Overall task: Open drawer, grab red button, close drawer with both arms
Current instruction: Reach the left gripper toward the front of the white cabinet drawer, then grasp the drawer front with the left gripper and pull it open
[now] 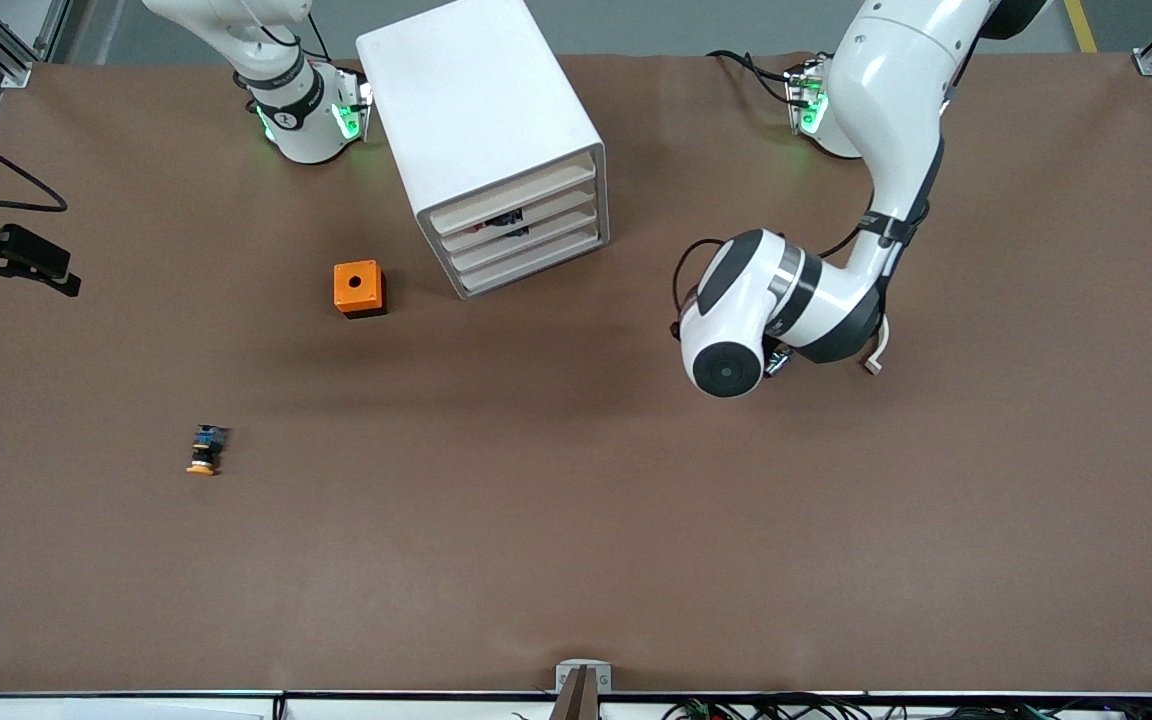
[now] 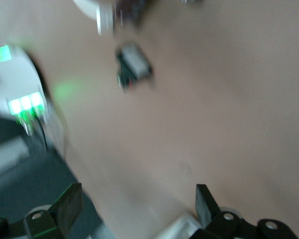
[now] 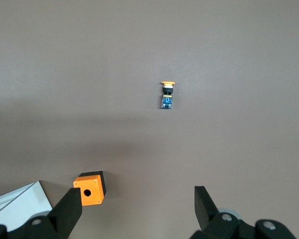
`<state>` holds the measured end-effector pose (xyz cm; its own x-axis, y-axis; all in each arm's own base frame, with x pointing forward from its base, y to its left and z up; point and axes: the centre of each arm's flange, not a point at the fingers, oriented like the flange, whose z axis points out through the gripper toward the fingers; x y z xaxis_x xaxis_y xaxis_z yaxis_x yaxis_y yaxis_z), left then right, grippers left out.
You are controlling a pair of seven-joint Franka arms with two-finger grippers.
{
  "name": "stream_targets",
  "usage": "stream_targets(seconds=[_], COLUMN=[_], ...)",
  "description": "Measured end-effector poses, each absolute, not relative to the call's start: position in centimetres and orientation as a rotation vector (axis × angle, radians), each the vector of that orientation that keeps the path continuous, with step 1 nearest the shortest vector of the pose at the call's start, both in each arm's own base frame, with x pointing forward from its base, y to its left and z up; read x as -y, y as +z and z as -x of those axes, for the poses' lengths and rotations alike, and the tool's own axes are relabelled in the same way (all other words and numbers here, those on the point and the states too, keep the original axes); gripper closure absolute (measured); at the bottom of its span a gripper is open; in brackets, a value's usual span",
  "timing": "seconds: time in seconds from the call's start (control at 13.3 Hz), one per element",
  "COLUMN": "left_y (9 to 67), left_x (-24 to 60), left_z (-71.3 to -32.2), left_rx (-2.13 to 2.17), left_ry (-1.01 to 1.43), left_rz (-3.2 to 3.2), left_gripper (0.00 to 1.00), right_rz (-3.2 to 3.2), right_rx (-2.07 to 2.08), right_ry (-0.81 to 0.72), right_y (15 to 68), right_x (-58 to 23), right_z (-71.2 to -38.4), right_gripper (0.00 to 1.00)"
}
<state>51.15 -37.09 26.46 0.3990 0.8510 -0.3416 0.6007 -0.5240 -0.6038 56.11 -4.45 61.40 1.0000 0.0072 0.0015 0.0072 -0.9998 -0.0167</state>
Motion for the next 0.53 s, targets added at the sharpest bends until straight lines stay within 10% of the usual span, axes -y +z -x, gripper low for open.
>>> stream_targets(seconds=[0.53], left_y=[23.8], left_x=[41.9], left_z=[-49.5], left_rx=[1.684], left_ry=[1.358], left_rz=[1.667], left_gripper=[0.01], right_rz=[3.113], right_rx=[-0.015], right_ry=[0.026], right_y=[60.8], right_x=[5.3], right_z=[-55.9], right_gripper=[0.0])
